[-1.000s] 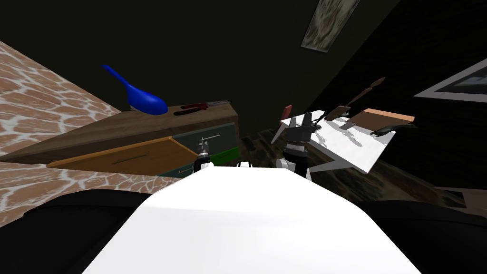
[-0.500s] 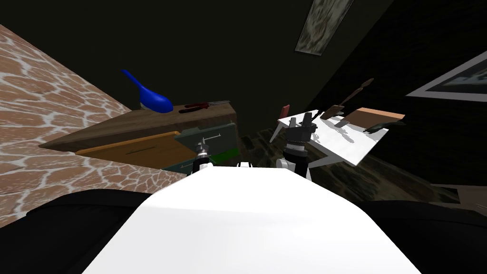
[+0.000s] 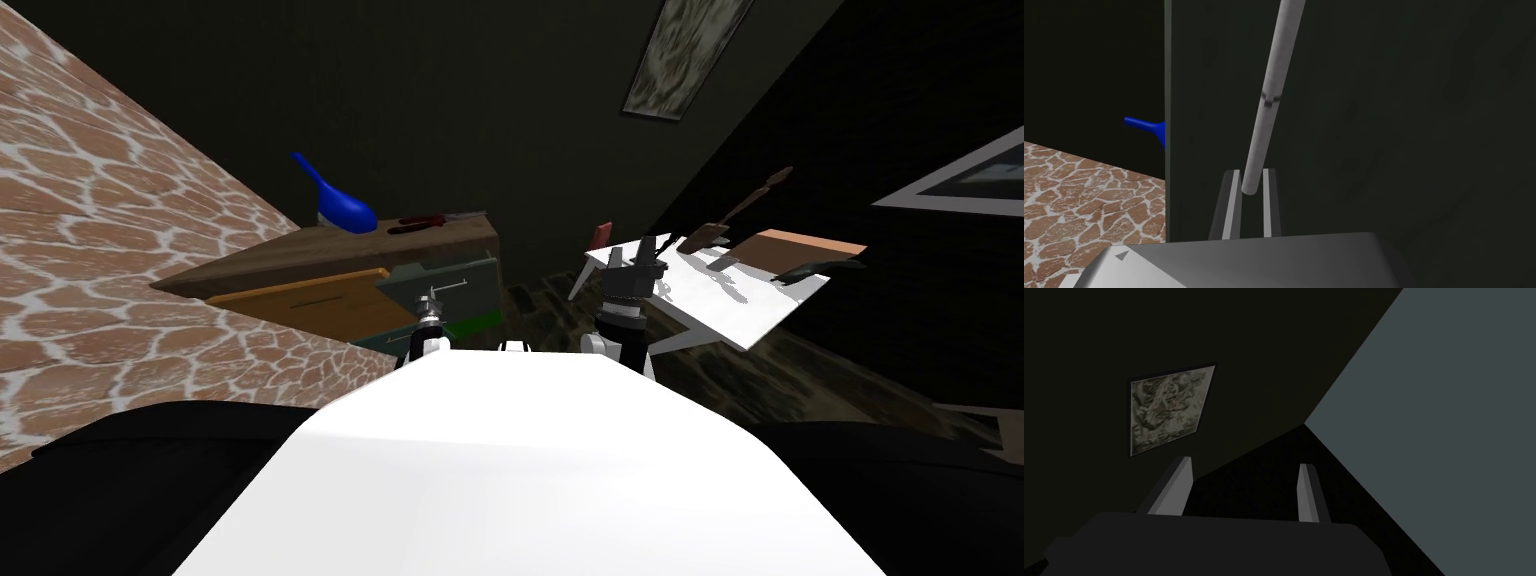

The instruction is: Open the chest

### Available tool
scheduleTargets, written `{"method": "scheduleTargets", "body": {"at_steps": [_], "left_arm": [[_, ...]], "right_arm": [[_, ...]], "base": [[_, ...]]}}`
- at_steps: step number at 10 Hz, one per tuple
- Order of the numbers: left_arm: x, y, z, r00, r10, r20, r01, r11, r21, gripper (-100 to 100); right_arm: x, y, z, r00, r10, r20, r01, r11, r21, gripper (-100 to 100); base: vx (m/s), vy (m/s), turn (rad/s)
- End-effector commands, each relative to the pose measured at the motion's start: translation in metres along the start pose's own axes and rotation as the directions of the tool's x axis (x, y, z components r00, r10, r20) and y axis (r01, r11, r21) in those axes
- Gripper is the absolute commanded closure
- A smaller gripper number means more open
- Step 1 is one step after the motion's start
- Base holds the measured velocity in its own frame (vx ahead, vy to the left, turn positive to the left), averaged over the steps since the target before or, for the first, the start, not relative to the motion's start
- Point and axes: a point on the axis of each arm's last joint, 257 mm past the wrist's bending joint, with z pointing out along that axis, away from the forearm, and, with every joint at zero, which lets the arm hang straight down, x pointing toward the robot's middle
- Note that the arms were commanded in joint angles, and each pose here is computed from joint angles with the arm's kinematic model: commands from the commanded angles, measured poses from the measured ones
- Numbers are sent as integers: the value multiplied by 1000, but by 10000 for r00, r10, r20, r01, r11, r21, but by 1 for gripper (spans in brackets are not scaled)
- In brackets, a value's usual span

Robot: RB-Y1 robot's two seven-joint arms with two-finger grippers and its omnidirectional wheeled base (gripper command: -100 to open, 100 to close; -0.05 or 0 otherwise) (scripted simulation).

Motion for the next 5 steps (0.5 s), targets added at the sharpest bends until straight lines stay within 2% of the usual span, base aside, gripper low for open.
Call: {"method": "scheduleTargets", "body": {"at_steps": [1,2,5], "left_arm": [[16,8,16,9988,-143,-463,145,9999,42,100],[21,11,23,9983,-237,-524,239,9997,45,100],[16,32,21,9989,-231,-397,217,9991,-367,100]], "right_arm": [[0,0,0,10000,0,0,0,10000,0,0],[0,0,0,10000,1,2,-1,10000,0,0],[0,0,0,10000,0,0,0,10000,0,0]], "base": [[-69,-80,213],[-89,-96,137],[-20,5,-7]]}}
